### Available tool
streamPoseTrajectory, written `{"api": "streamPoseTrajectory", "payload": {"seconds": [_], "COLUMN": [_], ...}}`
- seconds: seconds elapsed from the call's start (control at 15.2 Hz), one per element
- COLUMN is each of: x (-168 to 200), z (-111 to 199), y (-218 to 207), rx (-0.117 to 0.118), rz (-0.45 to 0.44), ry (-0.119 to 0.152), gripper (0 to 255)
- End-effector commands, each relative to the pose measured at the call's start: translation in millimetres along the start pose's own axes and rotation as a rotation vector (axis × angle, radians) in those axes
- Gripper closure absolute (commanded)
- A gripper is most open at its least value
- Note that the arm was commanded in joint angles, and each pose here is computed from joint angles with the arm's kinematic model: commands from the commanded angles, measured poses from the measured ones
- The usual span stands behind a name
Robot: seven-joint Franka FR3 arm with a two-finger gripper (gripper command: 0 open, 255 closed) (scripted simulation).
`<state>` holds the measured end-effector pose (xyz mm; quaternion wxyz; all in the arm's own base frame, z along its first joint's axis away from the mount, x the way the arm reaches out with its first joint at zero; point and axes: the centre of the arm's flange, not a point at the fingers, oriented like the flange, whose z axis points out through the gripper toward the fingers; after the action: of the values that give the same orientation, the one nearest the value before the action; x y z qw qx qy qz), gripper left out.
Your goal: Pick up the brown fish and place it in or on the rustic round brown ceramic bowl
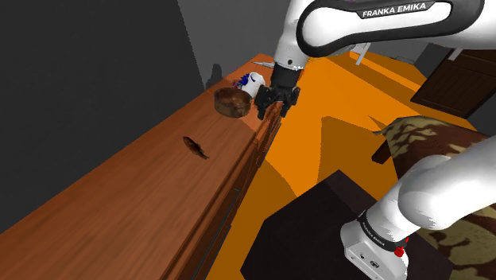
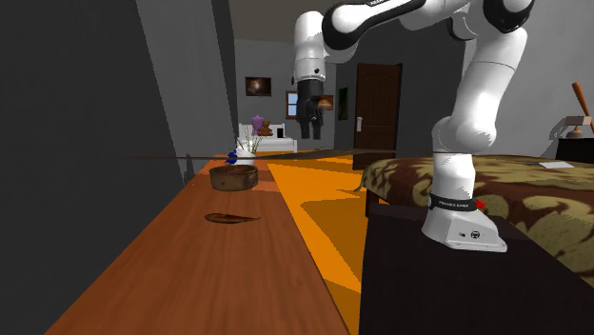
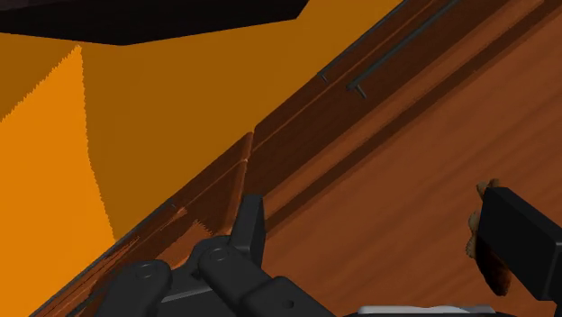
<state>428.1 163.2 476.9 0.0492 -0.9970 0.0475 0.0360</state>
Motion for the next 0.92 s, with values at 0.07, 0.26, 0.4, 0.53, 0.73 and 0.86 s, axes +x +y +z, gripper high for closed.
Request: {"api": "streamPoseTrajectory", "payload": {"seconds": [0.07,0.26,0.4,0.53,0.73,0.86], "x": [19,38,50,62,80,92], "z": [22,43,57,71,92,106], "y": [-29,-57,-76,-94,-122,-141], "rx": [0.001,0.0,0.0,-0.001,-0.002,-0.002], "rz": [-0.009,-0.017,-0.023,-0.029,-0.038,-0.044], "ry": [0.004,0.006,0.008,0.01,0.013,0.015], "gripper": [0,0,0,0,0,0]}}
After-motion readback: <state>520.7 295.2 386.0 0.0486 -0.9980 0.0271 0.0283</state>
